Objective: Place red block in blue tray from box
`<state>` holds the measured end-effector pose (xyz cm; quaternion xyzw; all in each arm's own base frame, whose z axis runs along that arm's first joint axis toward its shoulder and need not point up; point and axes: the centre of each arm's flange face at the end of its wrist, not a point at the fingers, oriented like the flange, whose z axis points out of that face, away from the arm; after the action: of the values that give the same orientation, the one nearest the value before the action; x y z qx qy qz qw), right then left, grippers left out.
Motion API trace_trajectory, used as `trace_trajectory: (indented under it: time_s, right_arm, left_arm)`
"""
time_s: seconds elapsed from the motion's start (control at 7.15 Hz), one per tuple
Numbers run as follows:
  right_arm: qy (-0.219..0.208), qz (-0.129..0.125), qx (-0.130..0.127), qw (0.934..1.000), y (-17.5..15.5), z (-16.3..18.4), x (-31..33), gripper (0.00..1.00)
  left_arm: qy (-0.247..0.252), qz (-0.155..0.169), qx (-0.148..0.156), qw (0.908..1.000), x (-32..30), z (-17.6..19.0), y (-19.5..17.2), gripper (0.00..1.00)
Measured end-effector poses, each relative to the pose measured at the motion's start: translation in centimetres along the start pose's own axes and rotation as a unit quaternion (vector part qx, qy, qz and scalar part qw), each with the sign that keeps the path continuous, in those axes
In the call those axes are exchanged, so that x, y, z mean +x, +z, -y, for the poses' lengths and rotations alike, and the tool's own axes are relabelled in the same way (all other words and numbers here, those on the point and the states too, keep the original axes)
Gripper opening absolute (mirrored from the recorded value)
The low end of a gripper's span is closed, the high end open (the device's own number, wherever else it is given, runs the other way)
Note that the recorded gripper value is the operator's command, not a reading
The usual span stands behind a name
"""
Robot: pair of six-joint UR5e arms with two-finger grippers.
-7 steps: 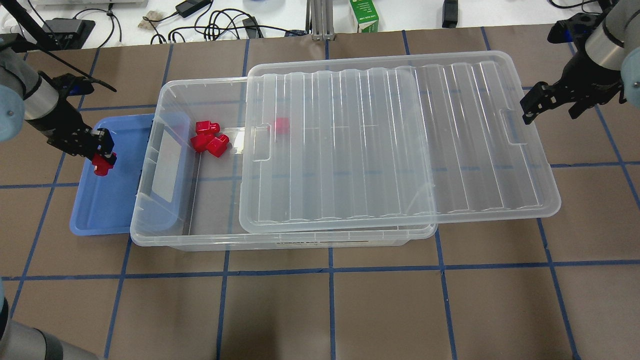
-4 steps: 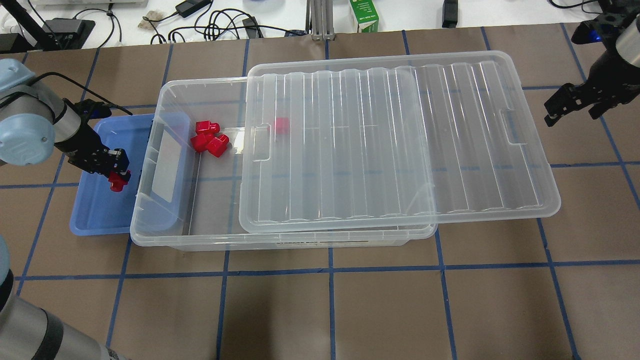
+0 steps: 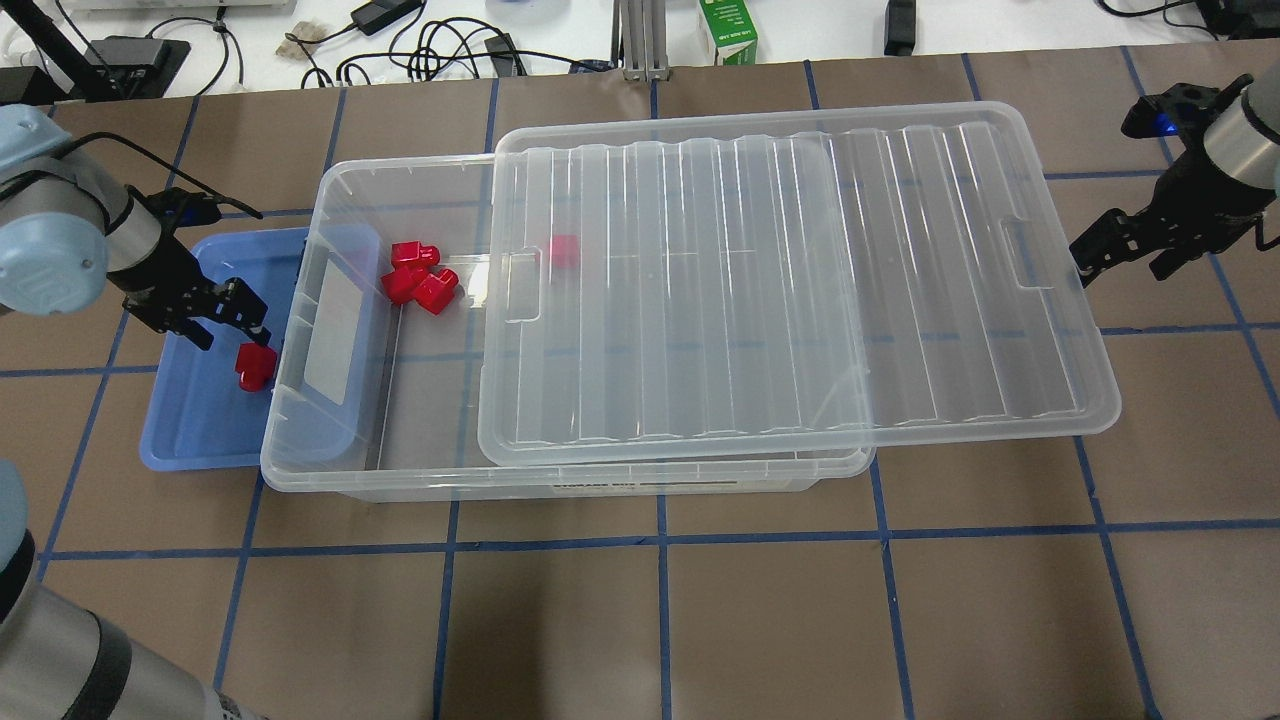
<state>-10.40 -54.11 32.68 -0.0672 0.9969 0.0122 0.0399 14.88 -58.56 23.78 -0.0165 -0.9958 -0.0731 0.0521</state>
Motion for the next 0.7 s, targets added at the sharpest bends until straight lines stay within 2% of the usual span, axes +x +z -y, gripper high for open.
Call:
trace_trajectory:
  time_s: [0.42, 0.7]
  right_arm:
    - [-0.02, 0.011, 0.007, 0.9997, 0.7, 1.5, -4.4, 1.0]
    - [-0.041, 0.009, 0.01, 0.9991, 0.9, 2.3, -7.6, 1.0]
  left_arm:
    - [-0.016, 0.013, -0.004, 0.9998, 7.2, -1.8, -14.0, 1.0]
    - [-0.015, 0.025, 0.005, 0.9995, 9.7, -4.1, -18.5, 1.0]
